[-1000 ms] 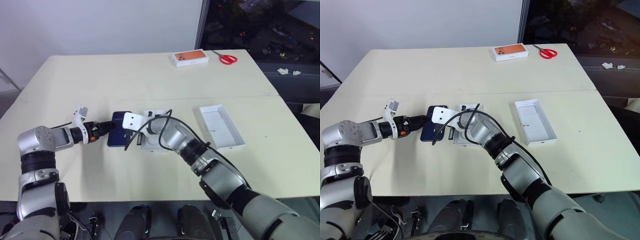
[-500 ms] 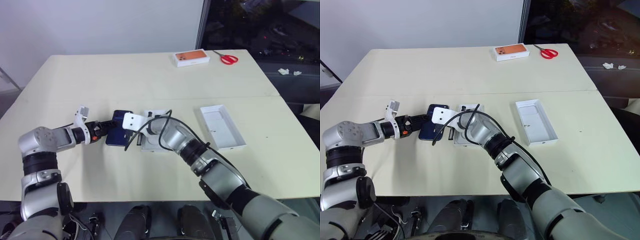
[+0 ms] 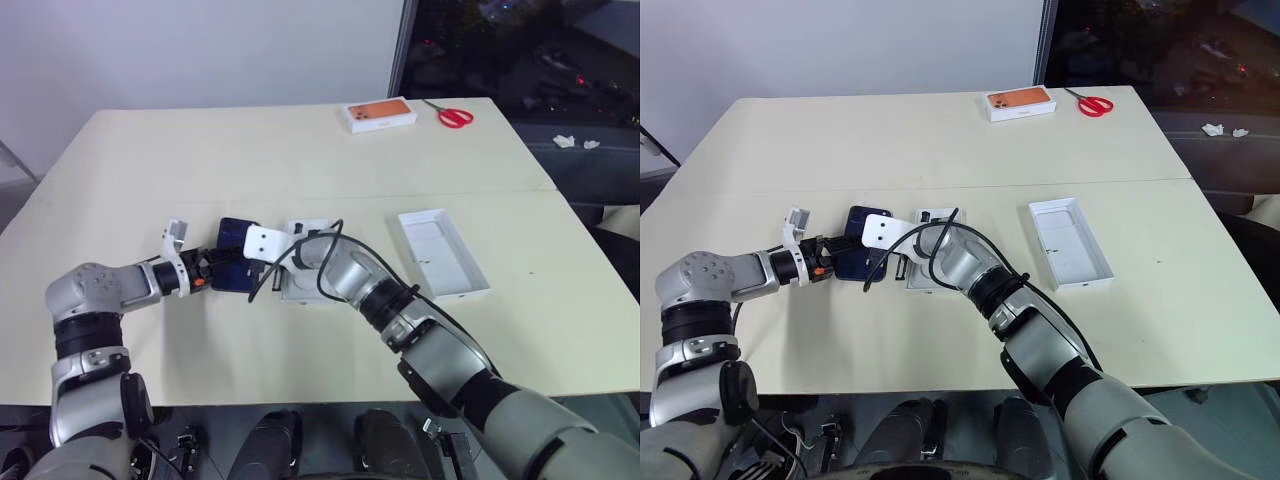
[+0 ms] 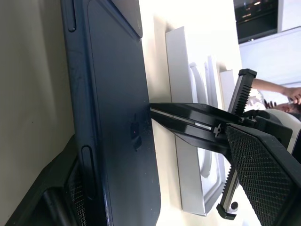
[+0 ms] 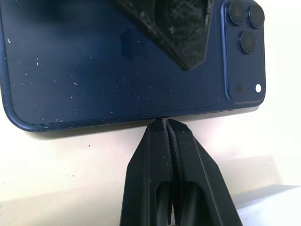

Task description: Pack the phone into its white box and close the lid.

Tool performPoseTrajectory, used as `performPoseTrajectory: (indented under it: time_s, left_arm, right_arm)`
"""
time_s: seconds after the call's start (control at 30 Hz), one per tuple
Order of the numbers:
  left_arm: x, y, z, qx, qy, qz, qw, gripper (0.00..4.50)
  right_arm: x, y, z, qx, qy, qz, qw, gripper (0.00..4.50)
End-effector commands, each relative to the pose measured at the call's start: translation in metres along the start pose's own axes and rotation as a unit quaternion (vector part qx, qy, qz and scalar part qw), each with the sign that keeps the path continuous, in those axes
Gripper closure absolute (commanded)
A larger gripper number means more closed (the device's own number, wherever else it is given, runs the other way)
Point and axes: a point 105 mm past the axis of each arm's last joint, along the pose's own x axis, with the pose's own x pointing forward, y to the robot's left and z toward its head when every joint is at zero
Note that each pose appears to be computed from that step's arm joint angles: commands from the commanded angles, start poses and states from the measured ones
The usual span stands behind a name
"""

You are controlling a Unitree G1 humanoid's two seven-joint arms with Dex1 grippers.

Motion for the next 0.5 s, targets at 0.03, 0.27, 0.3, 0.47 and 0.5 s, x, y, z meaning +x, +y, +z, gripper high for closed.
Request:
performPoseTrajectory:
  time_s: [0.03, 0.27, 0.3, 0.47, 0.5]
  left_arm:
    - [-0.0048, 0.0151, -0.0111, -0.025, 0.013, 0.021, 0.999, 0.32]
    - [-0.0053, 0.0214, -0.0117, -0.035, 0.007, 0.026, 0.999, 2.07]
    - [-0.0049, 0.0214, -0.0128, -0.038, 0.008, 0.024, 0.999, 2.07]
    - [-0.0038, 0.0233, -0.0172, -0.045, 0.010, 0.021, 0.999, 2.07]
    - [-0.0038, 0.0234, -0.0176, -0.045, 0.010, 0.021, 0.999, 2.07]
  right_arm:
    - [-0.0015, -0.0038, 0.0160, -0.017, -0.025, -0.010, 1.000, 4.40]
    - [-0.0016, -0.0033, 0.0156, -0.020, -0.025, -0.009, 0.999, 4.50]
    - [-0.0017, -0.0035, 0.0156, -0.020, -0.025, -0.009, 0.999, 4.50]
    - [-0.0020, -0.0041, 0.0156, -0.020, -0.024, -0.009, 0.999, 4.50]
    - [-0.0020, -0.0041, 0.0155, -0.020, -0.024, -0.009, 0.999, 4.50]
